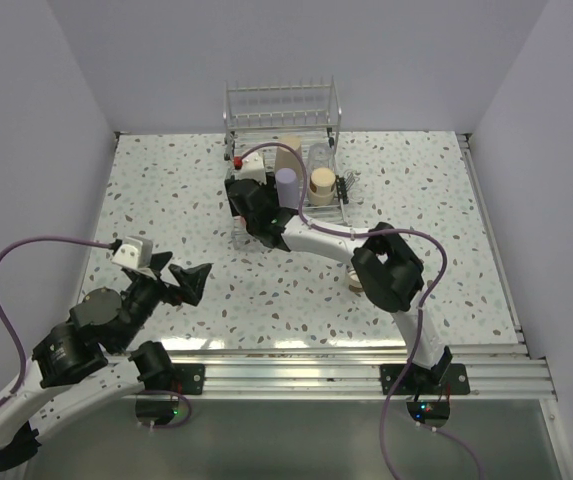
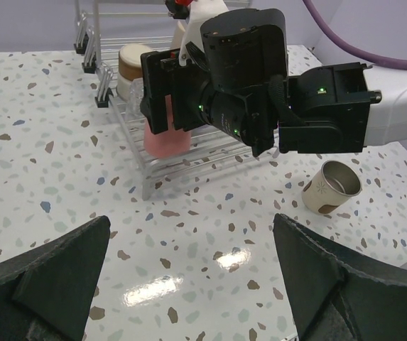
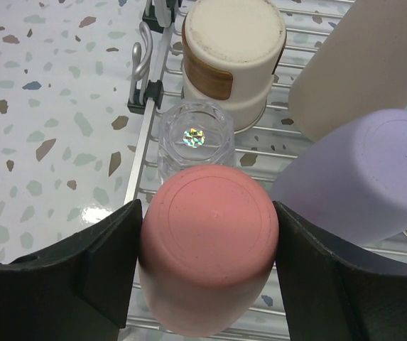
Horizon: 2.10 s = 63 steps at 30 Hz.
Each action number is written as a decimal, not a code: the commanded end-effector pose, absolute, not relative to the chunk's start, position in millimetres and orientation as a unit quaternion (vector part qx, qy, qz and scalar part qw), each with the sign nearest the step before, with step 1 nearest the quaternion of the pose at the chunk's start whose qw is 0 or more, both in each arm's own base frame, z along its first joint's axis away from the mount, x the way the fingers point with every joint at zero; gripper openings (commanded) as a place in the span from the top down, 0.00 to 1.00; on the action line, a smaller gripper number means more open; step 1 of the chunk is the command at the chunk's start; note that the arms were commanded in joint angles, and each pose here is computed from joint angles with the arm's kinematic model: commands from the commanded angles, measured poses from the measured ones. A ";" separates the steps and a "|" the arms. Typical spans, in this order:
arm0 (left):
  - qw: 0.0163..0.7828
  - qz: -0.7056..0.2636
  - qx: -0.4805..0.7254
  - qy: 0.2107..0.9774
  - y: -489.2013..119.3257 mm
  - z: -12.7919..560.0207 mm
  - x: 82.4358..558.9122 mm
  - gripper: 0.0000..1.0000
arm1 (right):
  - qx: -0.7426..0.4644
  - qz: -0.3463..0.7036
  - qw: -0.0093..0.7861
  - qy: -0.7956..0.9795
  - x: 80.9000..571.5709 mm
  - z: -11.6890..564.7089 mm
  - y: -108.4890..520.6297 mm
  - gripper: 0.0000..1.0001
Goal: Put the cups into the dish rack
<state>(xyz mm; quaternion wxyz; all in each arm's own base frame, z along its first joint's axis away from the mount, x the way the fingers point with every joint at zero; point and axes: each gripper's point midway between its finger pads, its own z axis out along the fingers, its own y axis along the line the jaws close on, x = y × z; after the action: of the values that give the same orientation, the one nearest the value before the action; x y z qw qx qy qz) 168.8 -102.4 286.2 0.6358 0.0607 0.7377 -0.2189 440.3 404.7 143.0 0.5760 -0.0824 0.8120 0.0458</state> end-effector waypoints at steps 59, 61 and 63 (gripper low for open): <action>0.536 -0.247 0.084 0.803 -221.6 265.0 218.0 0.02 | 0.146 -0.020 0.587 0.796 263.2 259.7 120.6 0.02; 0.531 -0.276 0.090 0.796 -247.9 270.8 224.7 0.04 | 0.167 -0.011 0.595 0.786 256.2 271.5 109.0 0.02; 0.523 -0.296 0.096 0.793 -278.7 267.4 232.1 0.04 | 0.180 -0.031 0.598 0.780 248.1 277.3 89.8 0.02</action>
<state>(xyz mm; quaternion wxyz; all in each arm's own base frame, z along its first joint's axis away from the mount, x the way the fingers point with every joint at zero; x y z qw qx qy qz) 223.6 -229.4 222.8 0.4997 0.1131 0.8360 -0.1966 260.3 125.9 259.3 0.5805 0.1170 0.8058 -0.0055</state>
